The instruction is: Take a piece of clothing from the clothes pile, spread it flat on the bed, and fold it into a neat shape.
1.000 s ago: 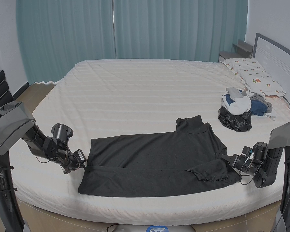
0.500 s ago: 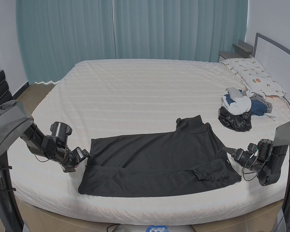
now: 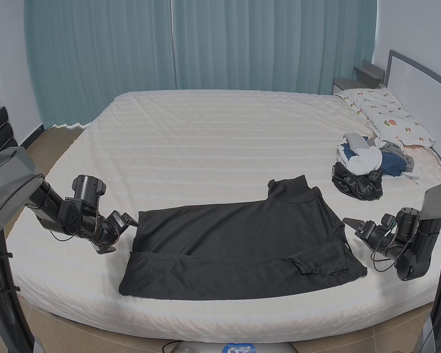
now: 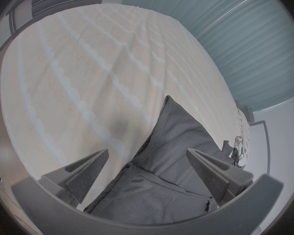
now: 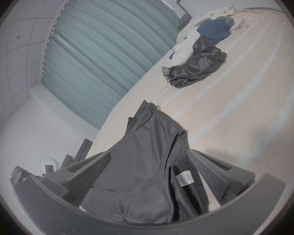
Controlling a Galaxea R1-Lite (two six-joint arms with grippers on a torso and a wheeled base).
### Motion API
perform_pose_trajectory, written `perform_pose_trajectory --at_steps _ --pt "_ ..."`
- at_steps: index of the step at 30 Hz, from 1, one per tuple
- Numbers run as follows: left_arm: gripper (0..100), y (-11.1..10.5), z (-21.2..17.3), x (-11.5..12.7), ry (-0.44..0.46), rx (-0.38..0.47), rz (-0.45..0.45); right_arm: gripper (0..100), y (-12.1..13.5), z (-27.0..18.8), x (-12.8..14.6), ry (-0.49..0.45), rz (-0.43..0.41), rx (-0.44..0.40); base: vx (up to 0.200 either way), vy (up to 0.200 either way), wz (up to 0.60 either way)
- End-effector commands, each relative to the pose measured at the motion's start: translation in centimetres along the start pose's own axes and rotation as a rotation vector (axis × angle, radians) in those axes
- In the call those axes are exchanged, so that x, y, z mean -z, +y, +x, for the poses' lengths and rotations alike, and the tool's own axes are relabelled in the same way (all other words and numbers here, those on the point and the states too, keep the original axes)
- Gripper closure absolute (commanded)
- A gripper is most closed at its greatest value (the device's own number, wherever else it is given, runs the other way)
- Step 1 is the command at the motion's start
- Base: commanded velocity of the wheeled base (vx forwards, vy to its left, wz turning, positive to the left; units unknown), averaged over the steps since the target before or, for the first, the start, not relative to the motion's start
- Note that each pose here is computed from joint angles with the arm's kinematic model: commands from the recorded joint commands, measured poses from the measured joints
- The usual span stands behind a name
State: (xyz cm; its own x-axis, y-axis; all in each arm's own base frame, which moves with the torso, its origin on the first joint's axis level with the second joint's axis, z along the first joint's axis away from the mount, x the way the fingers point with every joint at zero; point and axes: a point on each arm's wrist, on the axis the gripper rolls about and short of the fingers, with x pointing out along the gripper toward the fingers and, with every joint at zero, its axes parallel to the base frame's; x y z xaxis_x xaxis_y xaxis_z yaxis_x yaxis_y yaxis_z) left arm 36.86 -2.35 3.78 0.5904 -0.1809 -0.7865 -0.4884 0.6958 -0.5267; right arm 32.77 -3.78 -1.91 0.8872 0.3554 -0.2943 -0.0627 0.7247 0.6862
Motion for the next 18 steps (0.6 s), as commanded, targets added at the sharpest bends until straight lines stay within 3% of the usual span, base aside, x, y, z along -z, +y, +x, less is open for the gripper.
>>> perform_pose_trajectory --at_steps 1,5,18 --pt "0 -0.1 -0.2 -0.1 -0.002 0.006 0.002 0 0.2 0.0 -0.1 -0.007 -0.006 -0.007 0.2 0.0 0.0" --pt "0 -0.1 0.0 0.0 0.0 0.004 0.0 0 0.2 -0.1 0.0 -0.002 -0.007 -0.006 0.2 0.0 0.0" --pt "0 -1.4 -0.2 -1.1 -0.047 0.052 0.002 0 0.7 -0.1 0.6 0.02 -0.014 -0.013 0.0 0.0 0.0"
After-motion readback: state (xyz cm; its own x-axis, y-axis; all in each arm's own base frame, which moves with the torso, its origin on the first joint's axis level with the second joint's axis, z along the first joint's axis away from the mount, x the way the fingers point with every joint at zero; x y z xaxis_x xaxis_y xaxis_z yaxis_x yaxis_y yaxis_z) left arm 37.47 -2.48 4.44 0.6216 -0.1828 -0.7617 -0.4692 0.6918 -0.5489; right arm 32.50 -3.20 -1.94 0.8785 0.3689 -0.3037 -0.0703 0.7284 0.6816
